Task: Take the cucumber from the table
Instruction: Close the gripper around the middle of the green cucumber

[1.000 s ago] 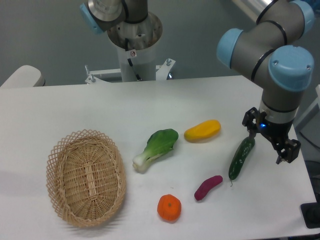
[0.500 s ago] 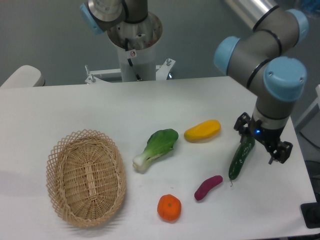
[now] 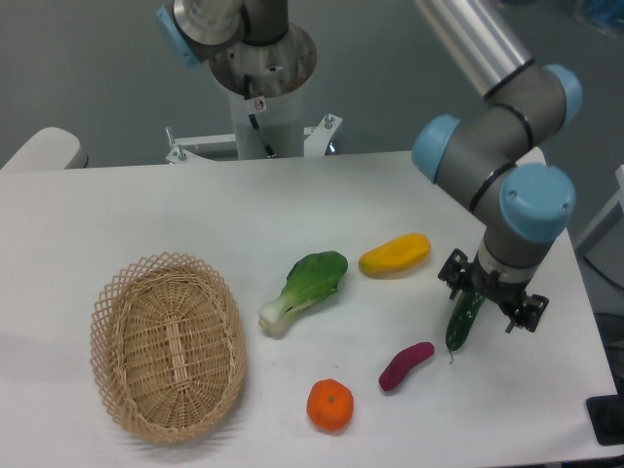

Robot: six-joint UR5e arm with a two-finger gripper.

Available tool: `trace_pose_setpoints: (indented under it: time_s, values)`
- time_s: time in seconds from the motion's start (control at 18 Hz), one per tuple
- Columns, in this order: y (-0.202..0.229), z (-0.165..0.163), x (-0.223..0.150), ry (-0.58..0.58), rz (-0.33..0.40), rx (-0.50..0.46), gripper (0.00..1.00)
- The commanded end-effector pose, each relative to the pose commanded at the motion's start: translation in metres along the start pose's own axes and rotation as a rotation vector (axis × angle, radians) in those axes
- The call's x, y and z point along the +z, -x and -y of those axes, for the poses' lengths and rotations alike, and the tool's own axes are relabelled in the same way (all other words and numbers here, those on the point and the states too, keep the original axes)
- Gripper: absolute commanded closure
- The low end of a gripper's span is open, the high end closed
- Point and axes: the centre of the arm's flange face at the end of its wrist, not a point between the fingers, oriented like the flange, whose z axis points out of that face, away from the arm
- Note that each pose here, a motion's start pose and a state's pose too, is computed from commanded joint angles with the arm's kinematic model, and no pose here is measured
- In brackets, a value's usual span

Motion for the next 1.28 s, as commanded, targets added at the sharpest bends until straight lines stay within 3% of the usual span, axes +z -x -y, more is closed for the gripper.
trace_pose_setpoints:
  time_s: [0.61,1.17,1.22,1.28]
  values:
    - [-0.019,-0.023,0.04,0.008,-0.019,-0.027,0.0]
    - [-0.015,-0.024,0.045,-0.008,0.038,-0.017,0.0]
    - [-0.016,-0.024,0.046,-0.009,0.04,-0.017,0.01]
    - [-0.016,-0.025,0.047,-0.009,0.04,-0.017,0.08]
